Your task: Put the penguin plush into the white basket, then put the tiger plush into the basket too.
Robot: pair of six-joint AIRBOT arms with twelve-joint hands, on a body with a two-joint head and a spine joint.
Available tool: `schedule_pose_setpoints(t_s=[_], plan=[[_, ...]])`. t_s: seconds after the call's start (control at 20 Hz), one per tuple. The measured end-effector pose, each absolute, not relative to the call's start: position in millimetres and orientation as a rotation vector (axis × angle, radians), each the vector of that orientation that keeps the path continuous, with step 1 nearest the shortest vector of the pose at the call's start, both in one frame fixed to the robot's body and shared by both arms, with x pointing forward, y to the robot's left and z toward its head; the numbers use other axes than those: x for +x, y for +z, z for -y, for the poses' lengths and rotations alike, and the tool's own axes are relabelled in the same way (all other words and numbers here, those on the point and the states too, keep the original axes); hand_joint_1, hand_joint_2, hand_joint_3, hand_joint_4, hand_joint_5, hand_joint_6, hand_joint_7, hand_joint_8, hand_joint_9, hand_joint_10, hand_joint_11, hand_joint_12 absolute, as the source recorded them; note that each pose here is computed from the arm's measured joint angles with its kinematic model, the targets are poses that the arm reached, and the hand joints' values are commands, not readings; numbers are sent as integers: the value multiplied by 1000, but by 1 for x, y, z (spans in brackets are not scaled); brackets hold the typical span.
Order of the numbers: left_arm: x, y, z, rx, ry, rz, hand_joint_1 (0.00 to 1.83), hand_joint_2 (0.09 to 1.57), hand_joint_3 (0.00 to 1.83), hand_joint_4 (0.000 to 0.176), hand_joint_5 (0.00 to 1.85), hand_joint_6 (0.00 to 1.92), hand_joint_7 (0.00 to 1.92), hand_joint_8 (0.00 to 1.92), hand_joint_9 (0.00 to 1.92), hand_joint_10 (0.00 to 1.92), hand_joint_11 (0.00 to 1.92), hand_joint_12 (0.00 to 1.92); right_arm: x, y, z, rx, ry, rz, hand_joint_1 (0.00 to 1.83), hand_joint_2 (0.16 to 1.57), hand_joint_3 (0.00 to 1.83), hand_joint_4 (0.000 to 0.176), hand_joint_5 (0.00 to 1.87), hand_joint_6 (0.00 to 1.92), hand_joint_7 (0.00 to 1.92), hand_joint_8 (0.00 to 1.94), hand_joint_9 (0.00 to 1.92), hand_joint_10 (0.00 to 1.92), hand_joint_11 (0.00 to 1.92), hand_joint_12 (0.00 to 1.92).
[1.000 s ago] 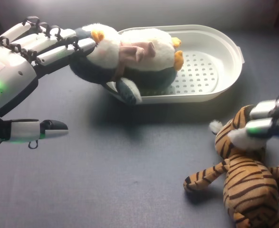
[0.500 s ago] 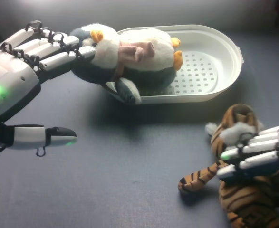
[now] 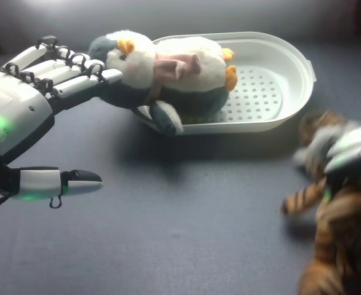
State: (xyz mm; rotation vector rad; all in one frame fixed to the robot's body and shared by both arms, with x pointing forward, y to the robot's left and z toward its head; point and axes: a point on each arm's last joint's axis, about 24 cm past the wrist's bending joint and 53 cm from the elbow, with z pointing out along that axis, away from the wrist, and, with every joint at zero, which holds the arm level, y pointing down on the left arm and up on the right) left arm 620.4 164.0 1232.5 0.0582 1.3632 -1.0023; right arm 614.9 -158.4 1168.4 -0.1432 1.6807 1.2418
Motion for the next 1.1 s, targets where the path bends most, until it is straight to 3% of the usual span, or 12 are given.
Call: schedule_pose_setpoints(t_s=[0.15,0.2,0.25,0.4,0.45,0.5,0.55,0.6,0.7,0.9,1.0,1.1], plan=[[620,1234,-166,52,-1004,-1353,743,915,0,52,277,1,268,1,207,2,0,508,636,1237,165,-122,1251,-1416,1239,1143,5,0,1041,978,802,1173,917,638,728,1026],[620,1234,-165,54,-1004,-1355,735,913,0,53,265,1,267,1,210,2,0,524,642,1250,162,-124,1265,-1361,1232,1161,0,0,1021,1032,768,1182,944,633,762,1169],[621,1233,-166,43,-1007,-1359,712,921,1,70,241,0,254,2,210,4,0,493,666,1274,141,-112,1298,-1272,1350,1172,0,0,954,1171,807,1062,744,1337,495,1161],[621,1229,-164,46,-1010,-1372,695,904,0,85,232,3,258,2,226,5,0,575,692,1282,126,-97,1277,-1269,1383,1094,0,0,1181,532,881,1068,957,1230,800,1213],[622,1225,-162,44,-1012,-1388,679,900,0,73,238,3,259,1,236,6,0,615,705,1284,127,-79,1253,-1277,1218,1095,13,0,1035,847,793,418,788,649,643,1113],[623,1221,-161,55,-1005,-1402,674,898,0,75,217,3,267,3,261,11,0,691,716,1284,129,-59,1225,-1296,1210,983,0,48,490,284,471,102,464,242,281,962],[624,1220,-161,54,-1005,-1408,676,896,0,74,213,2,275,3,281,12,0,752,725,1280,132,-45,1197,-1320,1105,947,0,131,270,82,303,20,287,80,55,827],[624,1220,-161,56,-1004,-1407,703,895,0,78,220,4,290,8,293,14,0,759,733,1274,136,-31,1169,-1348,988,926,0,167,62,16,104,19,86,34,10,371],[623,1220,-160,64,-1006,-1406,774,895,1,87,232,1,276,3,271,2,0,670,741,1269,145,13,1146,-1374,834,929,7,176,2,0,3,0,2,0,0,15],[619,1222,-162,46,-1018,-1389,756,897,1,63,242,3,253,1,222,1,0,574,729,1268,136,22,1192,-1374,720,972,5,176,0,0,2,0,0,0,2,353],[616,1222,-167,40,-1014,-1385,771,910,1,57,206,1,200,1,155,2,0,479,707,1256,133,-1,1242,-1380,758,1011,6,176,0,0,0,0,0,0,0,35],[613,1222,-180,5,-1008,-1354,783,928,4,113,133,0,197,0,177,3,0,592,678,1234,144,35,1314,-1389,735,1029,10,169,0,0,0,0,0,0,0,0]])
